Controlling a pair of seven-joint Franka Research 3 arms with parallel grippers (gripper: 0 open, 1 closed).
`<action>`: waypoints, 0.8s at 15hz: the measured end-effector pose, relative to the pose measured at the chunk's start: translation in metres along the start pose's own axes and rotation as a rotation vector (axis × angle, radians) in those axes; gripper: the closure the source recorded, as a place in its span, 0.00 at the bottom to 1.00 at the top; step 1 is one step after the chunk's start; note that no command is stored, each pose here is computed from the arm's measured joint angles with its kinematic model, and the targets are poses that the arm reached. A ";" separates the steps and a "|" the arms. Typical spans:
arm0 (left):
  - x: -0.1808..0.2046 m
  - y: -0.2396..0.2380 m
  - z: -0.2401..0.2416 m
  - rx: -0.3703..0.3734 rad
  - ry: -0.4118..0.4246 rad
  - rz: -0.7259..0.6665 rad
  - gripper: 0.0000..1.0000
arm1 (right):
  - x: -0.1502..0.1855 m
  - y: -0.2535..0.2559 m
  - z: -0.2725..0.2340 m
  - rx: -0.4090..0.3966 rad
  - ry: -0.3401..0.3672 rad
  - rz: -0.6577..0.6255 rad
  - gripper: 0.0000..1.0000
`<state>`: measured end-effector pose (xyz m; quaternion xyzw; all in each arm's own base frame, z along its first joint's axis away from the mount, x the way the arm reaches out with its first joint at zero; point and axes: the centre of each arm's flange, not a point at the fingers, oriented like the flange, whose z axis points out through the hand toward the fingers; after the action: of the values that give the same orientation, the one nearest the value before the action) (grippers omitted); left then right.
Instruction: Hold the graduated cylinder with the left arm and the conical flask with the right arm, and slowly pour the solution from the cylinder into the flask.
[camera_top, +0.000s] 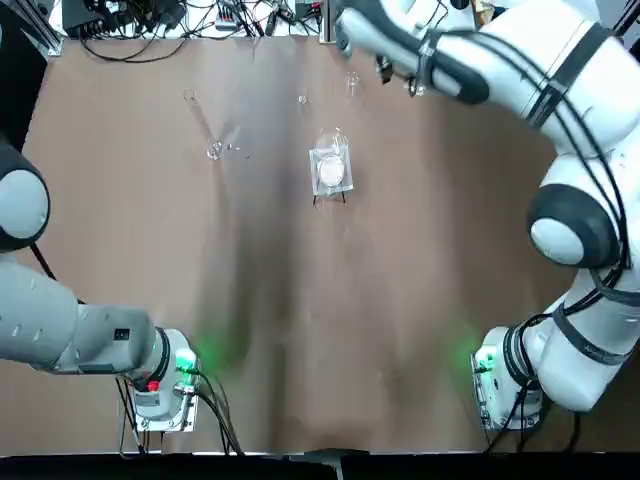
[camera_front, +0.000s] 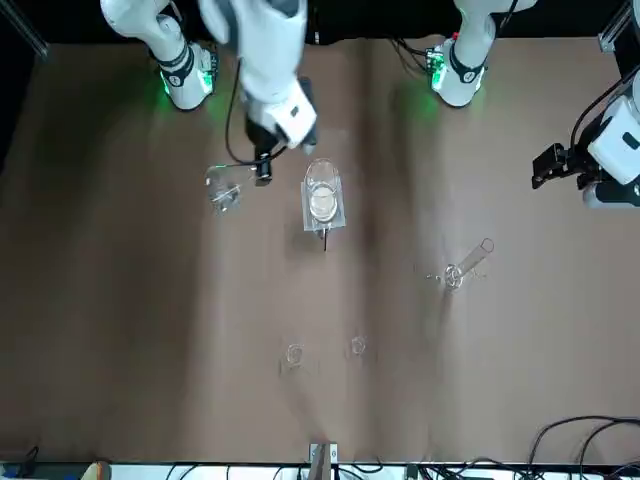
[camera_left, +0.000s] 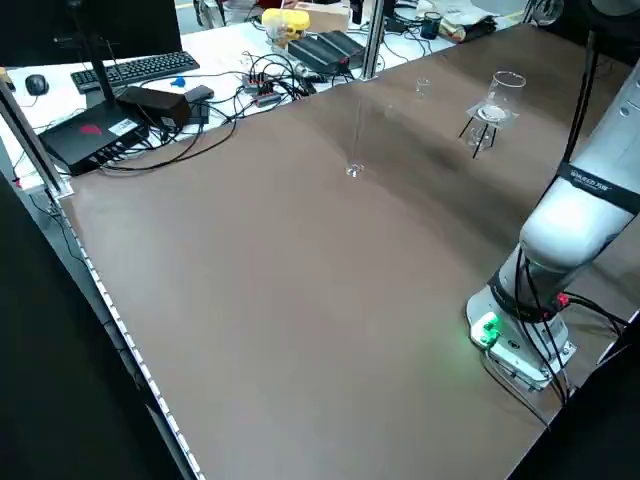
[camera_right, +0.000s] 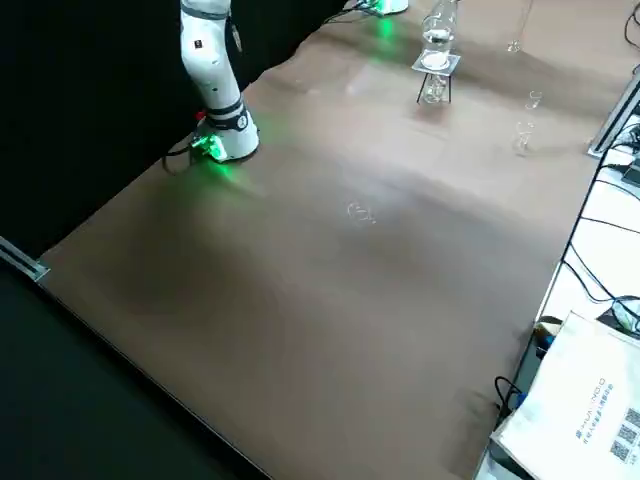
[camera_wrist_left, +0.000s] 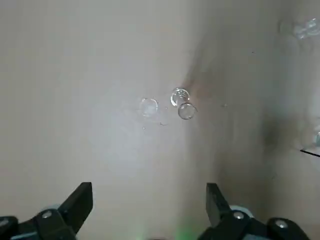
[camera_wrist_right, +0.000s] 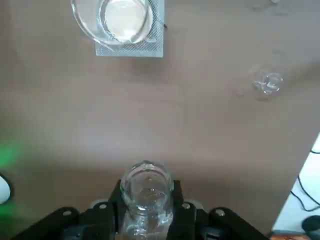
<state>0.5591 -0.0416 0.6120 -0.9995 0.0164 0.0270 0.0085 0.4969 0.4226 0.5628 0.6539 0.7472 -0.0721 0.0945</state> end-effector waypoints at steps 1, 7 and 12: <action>0.000 0.000 0.000 0.007 0.000 0.001 0.00 | -0.018 0.008 -0.002 0.015 0.033 0.008 0.61; -0.001 0.012 0.000 0.009 0.001 0.021 0.00 | -0.132 0.055 0.009 0.095 0.225 0.018 0.61; -0.001 0.021 -0.001 -0.009 0.002 0.034 0.00 | -0.227 0.081 0.029 0.117 0.366 0.000 0.61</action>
<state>0.5573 -0.0629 0.6123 -0.9991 0.0335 0.0261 0.0037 0.6068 0.2085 0.5893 0.6606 0.7463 0.0049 -0.0811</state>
